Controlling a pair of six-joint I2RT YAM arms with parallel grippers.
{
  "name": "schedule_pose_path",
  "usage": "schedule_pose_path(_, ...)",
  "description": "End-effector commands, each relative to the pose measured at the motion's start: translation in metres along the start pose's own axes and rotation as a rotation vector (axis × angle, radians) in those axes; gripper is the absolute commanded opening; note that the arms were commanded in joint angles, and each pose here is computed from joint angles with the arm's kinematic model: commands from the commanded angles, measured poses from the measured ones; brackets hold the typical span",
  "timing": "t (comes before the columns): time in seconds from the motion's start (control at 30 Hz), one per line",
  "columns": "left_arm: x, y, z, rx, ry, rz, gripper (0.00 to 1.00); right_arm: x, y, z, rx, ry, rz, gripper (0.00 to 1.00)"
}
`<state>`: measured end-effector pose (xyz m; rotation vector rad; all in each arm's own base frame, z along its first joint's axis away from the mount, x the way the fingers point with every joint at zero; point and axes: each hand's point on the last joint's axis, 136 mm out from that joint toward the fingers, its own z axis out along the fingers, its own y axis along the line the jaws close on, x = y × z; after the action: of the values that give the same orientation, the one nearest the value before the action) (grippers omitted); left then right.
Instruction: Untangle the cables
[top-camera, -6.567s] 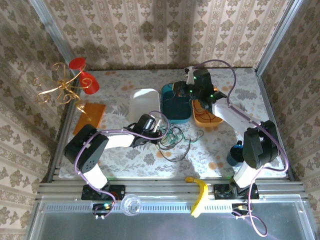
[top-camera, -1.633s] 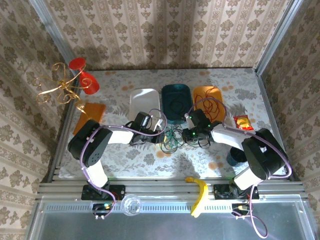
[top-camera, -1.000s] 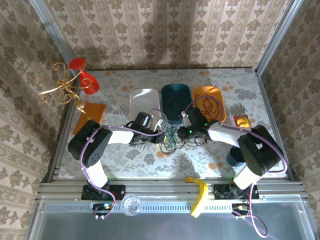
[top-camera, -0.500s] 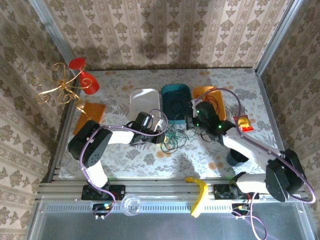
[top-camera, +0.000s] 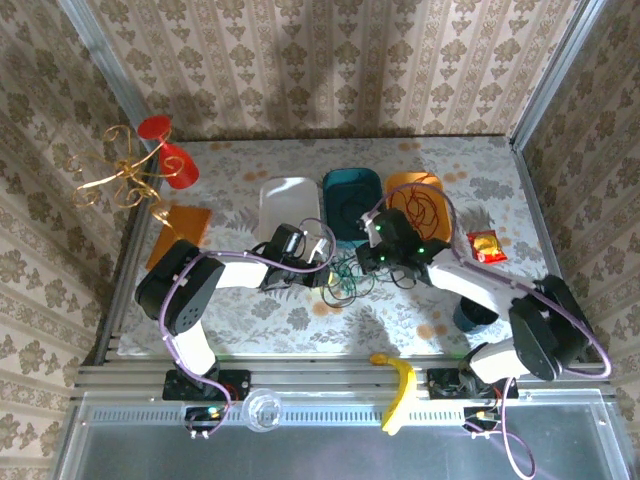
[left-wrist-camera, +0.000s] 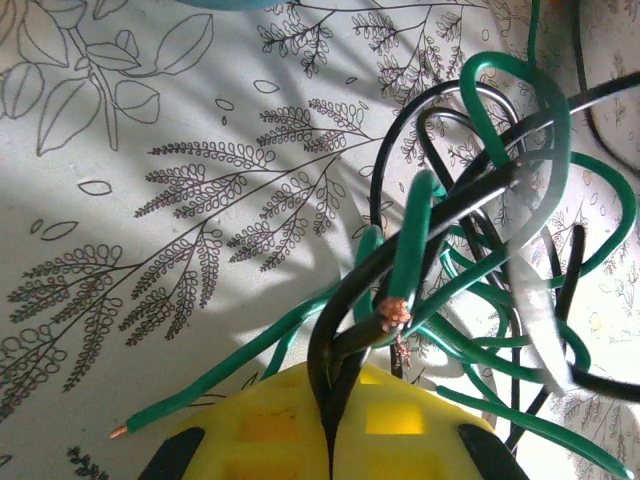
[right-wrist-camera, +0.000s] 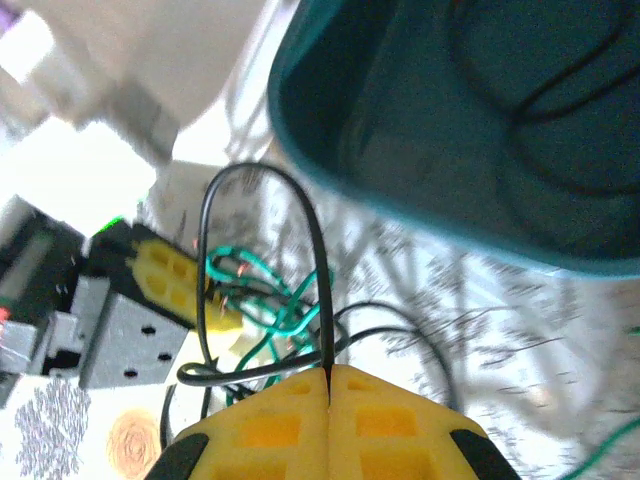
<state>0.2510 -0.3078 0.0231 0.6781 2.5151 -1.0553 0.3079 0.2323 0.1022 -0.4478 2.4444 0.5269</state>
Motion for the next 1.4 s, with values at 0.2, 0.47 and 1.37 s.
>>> schedule_pose_path(0.2, 0.052, 0.029, 0.004, -0.123, 0.163, -0.075, 0.0, 0.005, 0.026, 0.032, -0.116, 0.091, 0.006, 0.1)
schedule_pose_path(0.47, 0.054, 0.029, 0.004, -0.126, 0.165, -0.075, 0.0, 0.022, 0.021, 0.036, -0.099, 0.136, 0.005, 0.26)
schedule_pose_path(1.37, 0.054, 0.03, 0.006, -0.135, 0.176, -0.073, 0.0, 0.041, -0.022, -0.006, 0.044, 0.087, 0.043, 0.0)
